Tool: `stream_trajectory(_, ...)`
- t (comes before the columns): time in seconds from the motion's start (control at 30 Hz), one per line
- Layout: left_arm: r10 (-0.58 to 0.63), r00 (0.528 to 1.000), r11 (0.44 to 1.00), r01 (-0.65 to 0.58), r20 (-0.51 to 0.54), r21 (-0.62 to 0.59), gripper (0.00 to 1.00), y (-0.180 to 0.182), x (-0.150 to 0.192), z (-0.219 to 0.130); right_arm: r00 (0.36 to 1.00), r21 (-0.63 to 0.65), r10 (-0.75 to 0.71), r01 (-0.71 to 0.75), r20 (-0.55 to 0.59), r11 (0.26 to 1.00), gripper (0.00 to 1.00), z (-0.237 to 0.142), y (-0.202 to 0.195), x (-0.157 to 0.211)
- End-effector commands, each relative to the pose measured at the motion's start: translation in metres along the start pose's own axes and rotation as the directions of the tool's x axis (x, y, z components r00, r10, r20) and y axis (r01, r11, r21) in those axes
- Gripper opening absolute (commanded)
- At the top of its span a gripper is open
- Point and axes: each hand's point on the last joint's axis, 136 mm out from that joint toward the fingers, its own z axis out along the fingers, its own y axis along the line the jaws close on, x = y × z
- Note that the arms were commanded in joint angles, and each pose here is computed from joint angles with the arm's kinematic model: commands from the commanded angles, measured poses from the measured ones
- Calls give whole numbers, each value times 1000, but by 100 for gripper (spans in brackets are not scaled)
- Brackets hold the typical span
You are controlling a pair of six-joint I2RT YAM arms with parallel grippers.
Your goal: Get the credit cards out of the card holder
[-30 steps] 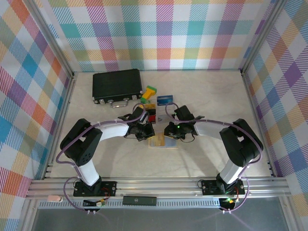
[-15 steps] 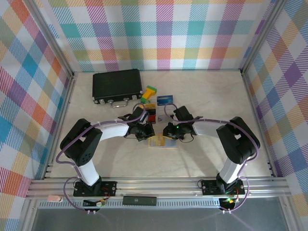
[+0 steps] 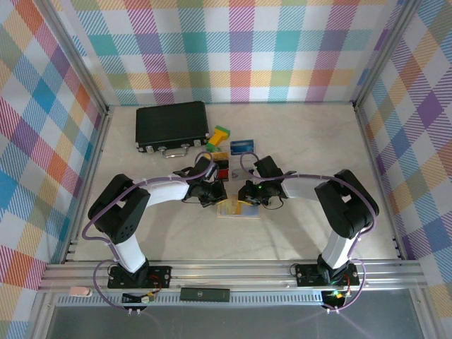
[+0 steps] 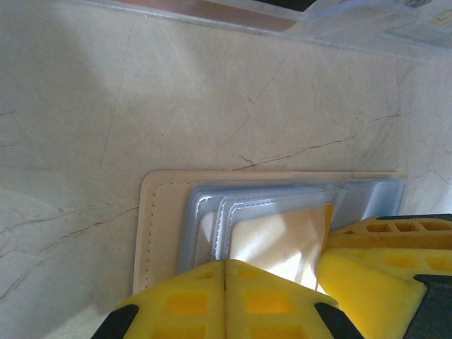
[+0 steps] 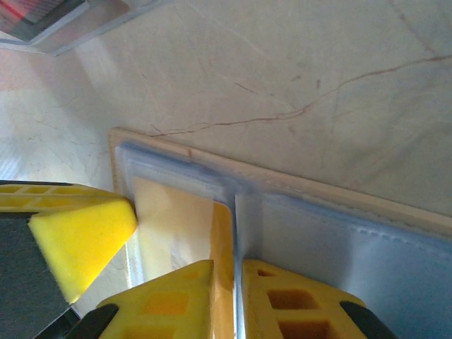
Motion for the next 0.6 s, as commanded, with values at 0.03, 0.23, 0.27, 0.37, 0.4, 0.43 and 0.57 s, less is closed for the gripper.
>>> stream_trajectory(0.03,-36,999,990,30,-40,-140,6,38,17,9,1000,-41,-4,3,-11,999,17,2,7,-2)
stream_trajectory(0.23,-41,998,989,35,-40,-143,6,40,18,9,1000,-45,-4,4,-14,999,14,3,8,-1)
stream_trajectory(0.27,-41,999,989,35,-36,-142,7,40,17,8,1000,-42,-5,4,-12,999,13,2,7,-1)
stream_trajectory(0.37,-42,999,988,37,-32,-148,7,41,17,7,1000,-28,-6,6,0,1000,11,1,5,-3)
stream_trajectory(0.4,-41,999,988,36,-31,-147,8,40,17,6,1000,-23,-8,8,3,1000,10,0,4,-3)
stream_trajectory(0.43,-42,999,988,37,-30,-149,9,40,17,6,1000,-19,-11,11,9,1000,9,-2,4,-3)
stream_trajectory(0.57,-32,999,989,30,-18,-143,11,36,13,2,1000,17,-15,15,27,1000,7,-6,-2,-3)
